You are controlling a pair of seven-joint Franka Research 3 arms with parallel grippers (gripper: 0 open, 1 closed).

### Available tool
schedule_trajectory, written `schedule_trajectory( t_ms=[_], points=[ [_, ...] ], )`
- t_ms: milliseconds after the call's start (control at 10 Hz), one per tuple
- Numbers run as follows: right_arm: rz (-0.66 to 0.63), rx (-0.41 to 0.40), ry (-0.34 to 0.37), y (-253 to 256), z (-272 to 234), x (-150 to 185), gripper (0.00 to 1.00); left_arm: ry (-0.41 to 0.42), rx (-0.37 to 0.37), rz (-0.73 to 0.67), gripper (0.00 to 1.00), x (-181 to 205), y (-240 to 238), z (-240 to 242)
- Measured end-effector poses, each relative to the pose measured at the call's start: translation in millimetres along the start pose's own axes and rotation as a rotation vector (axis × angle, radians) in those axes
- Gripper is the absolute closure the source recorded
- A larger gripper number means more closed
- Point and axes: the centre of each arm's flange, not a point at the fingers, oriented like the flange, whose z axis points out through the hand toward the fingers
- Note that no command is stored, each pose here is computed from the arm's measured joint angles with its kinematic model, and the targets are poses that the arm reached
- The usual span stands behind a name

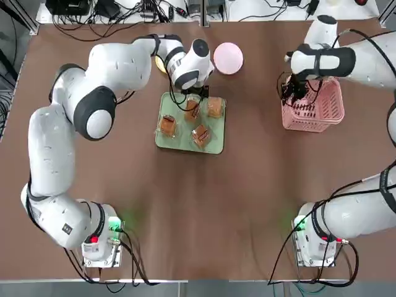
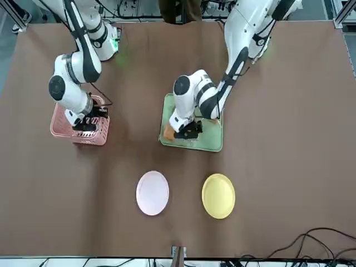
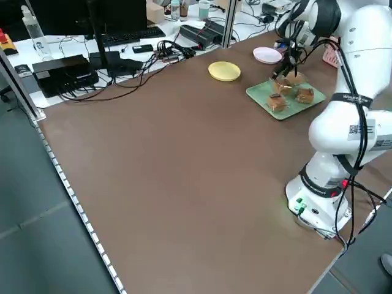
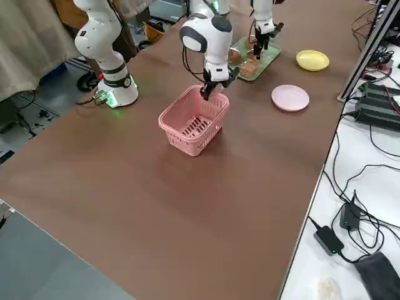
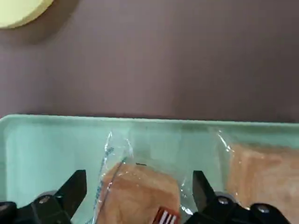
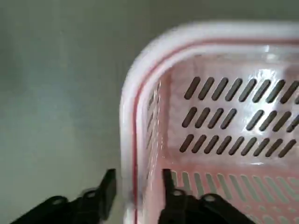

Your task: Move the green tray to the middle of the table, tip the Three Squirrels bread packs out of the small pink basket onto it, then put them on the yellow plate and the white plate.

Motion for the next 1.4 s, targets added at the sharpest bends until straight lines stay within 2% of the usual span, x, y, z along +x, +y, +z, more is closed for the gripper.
schedule_trajectory(
  t_ms=[300, 600, 700, 900, 1200, 1400],
  points=[
    [-0.014, 0.011, -0.013, -10, -75, 21, 0.02, -0.029, 0.022, 0.111, 0.0, -24, 10, 12],
    [0.015, -0.003, 0.104, 17, -196, 44, 0.01, -0.056, 0.039, 0.175, 0.0, -39, 11, 26],
    [0.044, -0.006, 0.141, 37, -256, 41, 0.01, -0.059, 0.045, 0.179, 0.0, -36, 7, 29],
    [0.055, -0.016, 0.134, 59, -318, 22, 0.01, -0.065, 0.053, 0.169, 0.0, -22, -12, 35],
    [0.063, -0.068, 0.092, 68, -353, -14, 0.01, -0.072, 0.055, 0.135, 0.0, 18, -62, 42],
    [0.085, -0.069, 0.094, 79, -360, -22, 0.02, -0.074, 0.058, 0.115, 0.0, 48, -107, 47]
  ],
)
